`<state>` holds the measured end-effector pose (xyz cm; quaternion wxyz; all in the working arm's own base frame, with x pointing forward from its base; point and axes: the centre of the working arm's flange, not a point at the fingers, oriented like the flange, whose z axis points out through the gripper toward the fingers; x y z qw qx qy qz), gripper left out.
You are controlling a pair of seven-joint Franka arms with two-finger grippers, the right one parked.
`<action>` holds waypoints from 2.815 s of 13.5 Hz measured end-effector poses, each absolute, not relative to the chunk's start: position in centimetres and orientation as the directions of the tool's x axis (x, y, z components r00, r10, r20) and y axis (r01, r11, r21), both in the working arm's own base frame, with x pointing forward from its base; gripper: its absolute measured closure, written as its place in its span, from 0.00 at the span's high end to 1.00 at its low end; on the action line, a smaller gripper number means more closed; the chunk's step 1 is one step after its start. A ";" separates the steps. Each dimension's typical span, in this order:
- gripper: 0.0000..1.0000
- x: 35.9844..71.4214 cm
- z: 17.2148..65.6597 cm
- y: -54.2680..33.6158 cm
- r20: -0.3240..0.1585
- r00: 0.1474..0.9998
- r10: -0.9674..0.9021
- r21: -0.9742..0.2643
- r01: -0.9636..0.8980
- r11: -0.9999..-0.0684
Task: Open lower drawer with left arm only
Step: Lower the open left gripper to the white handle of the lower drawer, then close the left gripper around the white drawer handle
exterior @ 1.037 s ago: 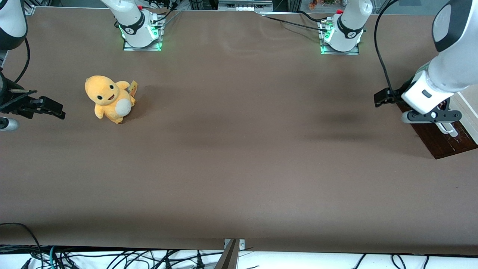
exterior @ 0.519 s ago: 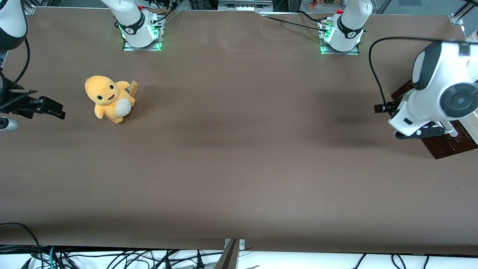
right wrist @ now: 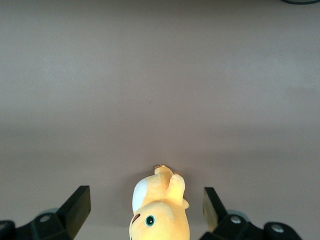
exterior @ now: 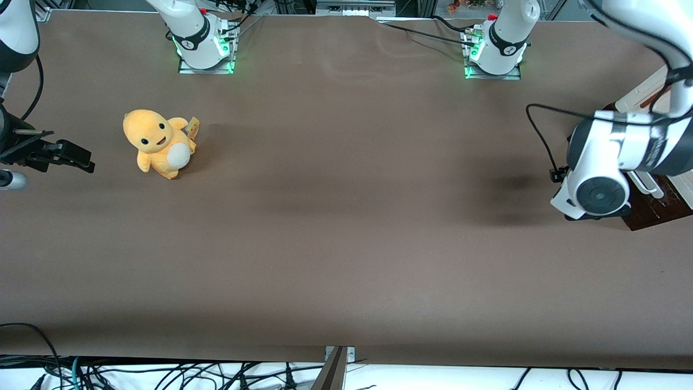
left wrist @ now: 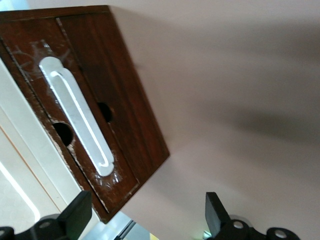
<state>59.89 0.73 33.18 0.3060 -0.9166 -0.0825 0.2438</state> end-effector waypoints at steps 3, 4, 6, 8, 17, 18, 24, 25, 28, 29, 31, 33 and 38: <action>1.00 60.0 29.8 2.1 -0.379 0.859 0.343 -0.724 -0.045 -0.688; 1.00 60.0 28.8 2.6 -0.371 0.858 0.355 -0.761 -0.062 -0.645; 1.00 60.0 26.7 3.7 -0.364 0.854 0.372 -0.827 -0.113 -0.550; 1.00 59.8 24.0 4.5 -0.356 0.852 0.385 -0.872 -0.155 -0.464; 1.00 59.2 17.1 9.6 -0.327 0.863 0.386 -0.941 -0.259 -0.218; 1.00 59.2 16.8 10.1 -0.325 0.863 0.388 -0.943 -0.264 -0.204; 0.66 59.0 16.4 11.9 -0.307 0.863 0.400 -0.950 -0.256 -0.177; 0.55 59.0 16.4 11.9 -0.300 0.865 0.402 -0.952 -0.250 -0.175; 0.25 59.0 15.9 11.7 -0.289 0.870 0.399 -0.956 -0.238 -0.172; 0.23 59.0 15.8 11.7 -0.263 0.876 0.404 -0.963 -0.216 -0.159; 0.22 59.0 15.8 11.7 -0.240 0.881 0.408 -0.969 -0.195 -0.149; 0.22 59.0 15.8 11.7 -0.239 0.881 0.408 -0.970 -0.194 -0.149; 0.22 59.1 15.8 11.5 -0.238 0.883 0.405 -0.970 -0.194 -0.148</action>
